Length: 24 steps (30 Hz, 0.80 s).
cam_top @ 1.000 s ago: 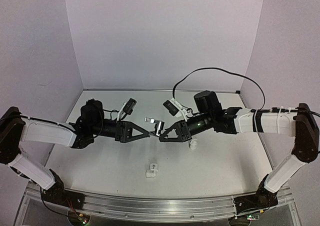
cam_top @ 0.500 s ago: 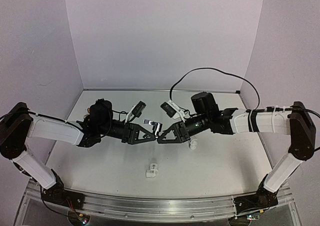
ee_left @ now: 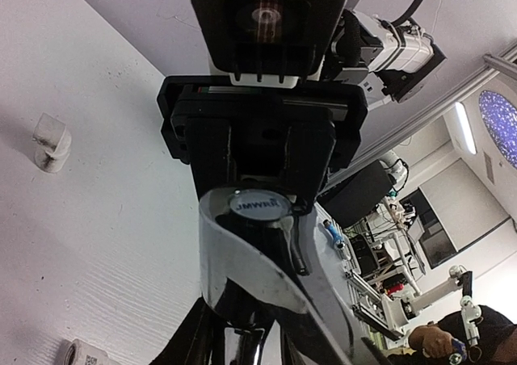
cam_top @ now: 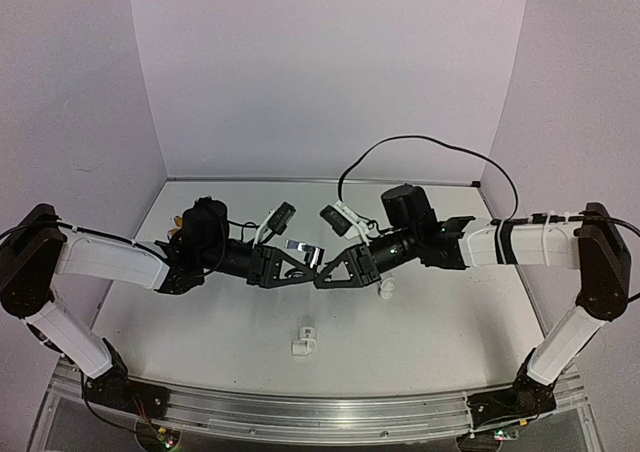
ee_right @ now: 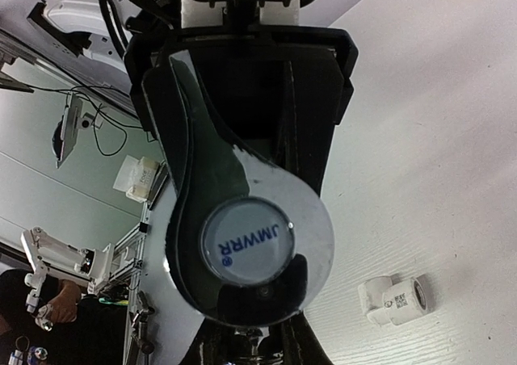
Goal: Install the water faucets
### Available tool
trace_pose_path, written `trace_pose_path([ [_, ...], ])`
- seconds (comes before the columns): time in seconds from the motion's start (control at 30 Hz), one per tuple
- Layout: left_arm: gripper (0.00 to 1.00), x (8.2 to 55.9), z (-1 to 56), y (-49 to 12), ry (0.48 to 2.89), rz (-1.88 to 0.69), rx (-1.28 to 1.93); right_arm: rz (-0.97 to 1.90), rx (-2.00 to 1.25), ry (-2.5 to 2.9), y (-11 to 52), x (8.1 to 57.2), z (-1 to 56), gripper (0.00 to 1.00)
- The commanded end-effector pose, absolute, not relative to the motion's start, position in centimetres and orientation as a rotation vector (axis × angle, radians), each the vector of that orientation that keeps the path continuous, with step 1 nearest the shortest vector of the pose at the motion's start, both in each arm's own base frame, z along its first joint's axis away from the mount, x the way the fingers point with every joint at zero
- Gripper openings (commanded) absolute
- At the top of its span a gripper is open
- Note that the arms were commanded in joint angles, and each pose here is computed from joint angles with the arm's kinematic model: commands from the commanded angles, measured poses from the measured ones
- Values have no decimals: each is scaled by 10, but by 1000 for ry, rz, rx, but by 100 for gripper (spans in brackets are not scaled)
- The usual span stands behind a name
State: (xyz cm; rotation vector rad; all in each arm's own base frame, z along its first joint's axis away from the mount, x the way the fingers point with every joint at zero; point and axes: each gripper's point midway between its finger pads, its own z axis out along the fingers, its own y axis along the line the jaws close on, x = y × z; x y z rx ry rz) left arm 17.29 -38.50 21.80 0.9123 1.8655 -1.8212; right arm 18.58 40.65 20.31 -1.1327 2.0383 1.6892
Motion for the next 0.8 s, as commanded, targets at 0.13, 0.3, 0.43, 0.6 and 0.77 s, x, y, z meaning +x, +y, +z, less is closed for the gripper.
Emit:
trace_pose_path([
  [0.13, 18, 171, 266, -397, 1683, -1843, 950, 1652, -1143, 1945, 413, 187, 220, 0],
  [0.3, 0, 176, 270, -394, 1673, -1800, 900, 1609, -1116, 1945, 411, 190, 222, 5],
  [0.43, 0, 185, 272, -386, 1651, -1711, 835, 1506, -1063, 1976, 404, 199, 215, 33],
  [0.6, 0, 223, 247, -374, 1825, -1447, 644, 1110, -832, 2102, 375, 242, 195, 84],
  [0.77, 0, 252, 221, -351, 1956, -1182, 494, 577, -546, 2191, 311, 296, 173, 98],
])
